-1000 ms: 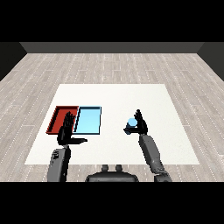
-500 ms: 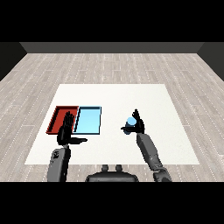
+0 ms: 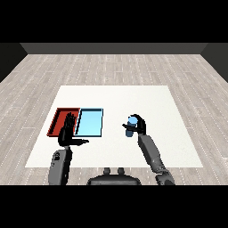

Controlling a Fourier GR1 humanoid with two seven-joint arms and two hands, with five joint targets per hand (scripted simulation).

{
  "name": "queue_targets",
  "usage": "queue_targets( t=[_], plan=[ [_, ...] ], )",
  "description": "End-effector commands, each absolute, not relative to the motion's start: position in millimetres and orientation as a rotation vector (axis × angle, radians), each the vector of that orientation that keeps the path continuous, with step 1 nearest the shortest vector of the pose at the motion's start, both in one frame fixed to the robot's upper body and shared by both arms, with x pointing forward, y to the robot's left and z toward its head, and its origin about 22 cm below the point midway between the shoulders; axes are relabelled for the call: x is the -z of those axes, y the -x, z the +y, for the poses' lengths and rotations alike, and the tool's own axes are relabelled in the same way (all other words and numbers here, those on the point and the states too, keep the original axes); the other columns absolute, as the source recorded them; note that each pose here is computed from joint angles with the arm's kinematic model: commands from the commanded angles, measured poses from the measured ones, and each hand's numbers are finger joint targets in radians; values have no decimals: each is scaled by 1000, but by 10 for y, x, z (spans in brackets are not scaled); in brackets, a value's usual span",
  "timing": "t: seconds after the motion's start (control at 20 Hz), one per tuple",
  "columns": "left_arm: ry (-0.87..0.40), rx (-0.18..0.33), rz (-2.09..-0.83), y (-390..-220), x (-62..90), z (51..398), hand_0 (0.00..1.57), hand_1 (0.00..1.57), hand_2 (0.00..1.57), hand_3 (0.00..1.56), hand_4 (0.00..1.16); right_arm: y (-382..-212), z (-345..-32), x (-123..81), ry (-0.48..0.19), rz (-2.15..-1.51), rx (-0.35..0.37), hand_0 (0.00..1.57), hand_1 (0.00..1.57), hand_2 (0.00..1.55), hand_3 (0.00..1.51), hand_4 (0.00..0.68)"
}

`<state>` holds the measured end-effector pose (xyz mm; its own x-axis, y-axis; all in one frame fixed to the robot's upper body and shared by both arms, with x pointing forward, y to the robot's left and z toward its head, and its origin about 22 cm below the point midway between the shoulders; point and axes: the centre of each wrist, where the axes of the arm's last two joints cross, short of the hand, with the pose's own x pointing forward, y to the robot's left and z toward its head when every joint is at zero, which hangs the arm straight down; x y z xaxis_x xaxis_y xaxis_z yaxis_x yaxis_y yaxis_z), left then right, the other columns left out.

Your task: Pick the blue can and put it in the blue box

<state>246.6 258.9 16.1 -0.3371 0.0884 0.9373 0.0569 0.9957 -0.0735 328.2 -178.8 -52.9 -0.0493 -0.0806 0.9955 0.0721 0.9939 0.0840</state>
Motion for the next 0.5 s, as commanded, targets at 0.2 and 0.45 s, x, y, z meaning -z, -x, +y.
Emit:
queue_targets(
  t=[0.2, 0.45],
  plan=[
    [82, 5, -1914, -2429, -99, 2607, 0, 0, 0, 0, 0, -3172, -1690, 379, -24, -1656, 16, 1483, 1483, 1461, 1426, 623],
    [94, 37, -1905, -2304, -144, 2458, 0, 0, 0, 0, 0, -3216, -1355, -61, -73, -1780, -14, 1496, 1496, 1487, 1449, 635]
  ],
)
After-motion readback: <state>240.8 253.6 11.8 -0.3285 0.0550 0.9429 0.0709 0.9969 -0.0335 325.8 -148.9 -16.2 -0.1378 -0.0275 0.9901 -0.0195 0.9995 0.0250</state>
